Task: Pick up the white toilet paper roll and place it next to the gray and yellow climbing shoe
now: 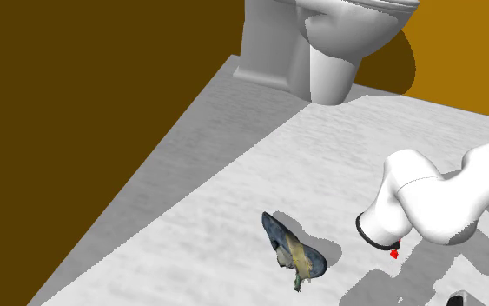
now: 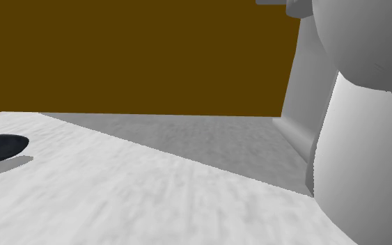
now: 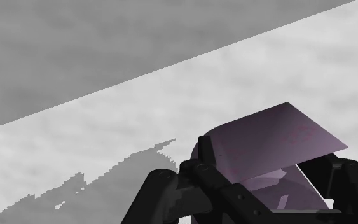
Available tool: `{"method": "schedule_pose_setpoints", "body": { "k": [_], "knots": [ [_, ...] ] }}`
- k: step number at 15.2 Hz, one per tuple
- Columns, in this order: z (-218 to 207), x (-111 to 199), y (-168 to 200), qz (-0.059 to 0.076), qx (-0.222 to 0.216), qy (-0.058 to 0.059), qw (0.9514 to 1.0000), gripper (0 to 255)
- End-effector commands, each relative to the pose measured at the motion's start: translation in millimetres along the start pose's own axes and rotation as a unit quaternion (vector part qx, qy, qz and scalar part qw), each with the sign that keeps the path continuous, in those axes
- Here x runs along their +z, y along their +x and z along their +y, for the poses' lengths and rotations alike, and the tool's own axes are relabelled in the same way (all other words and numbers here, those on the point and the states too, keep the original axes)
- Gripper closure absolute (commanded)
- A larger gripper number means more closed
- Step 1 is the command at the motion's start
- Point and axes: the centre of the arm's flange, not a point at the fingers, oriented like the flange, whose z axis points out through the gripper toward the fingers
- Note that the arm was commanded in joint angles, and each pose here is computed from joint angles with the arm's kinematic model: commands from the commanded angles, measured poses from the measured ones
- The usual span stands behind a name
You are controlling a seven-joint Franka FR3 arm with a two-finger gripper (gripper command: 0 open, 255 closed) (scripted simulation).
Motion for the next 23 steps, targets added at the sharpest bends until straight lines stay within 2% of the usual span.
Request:
{"method": "schedule_pose_setpoints", "body": {
  "k": [1, 13, 21, 22, 23],
  "knots": [
    [0.6, 10.2, -1.2, 0.0, 0.0, 0.0, 1.0, 255],
    [1.3, 73.5, -1.6, 0.0, 0.0, 0.0, 1.0, 255],
    [1.3, 76.2, -1.6, 0.0, 0.0, 0.0, 1.0, 255],
    [1.4, 76.2, -1.6, 0.0, 0.0, 0.0, 1.0, 0],
    [1.4, 76.2, -1.6, 0.0, 0.0, 0.0, 1.0, 0]
  ]
}}
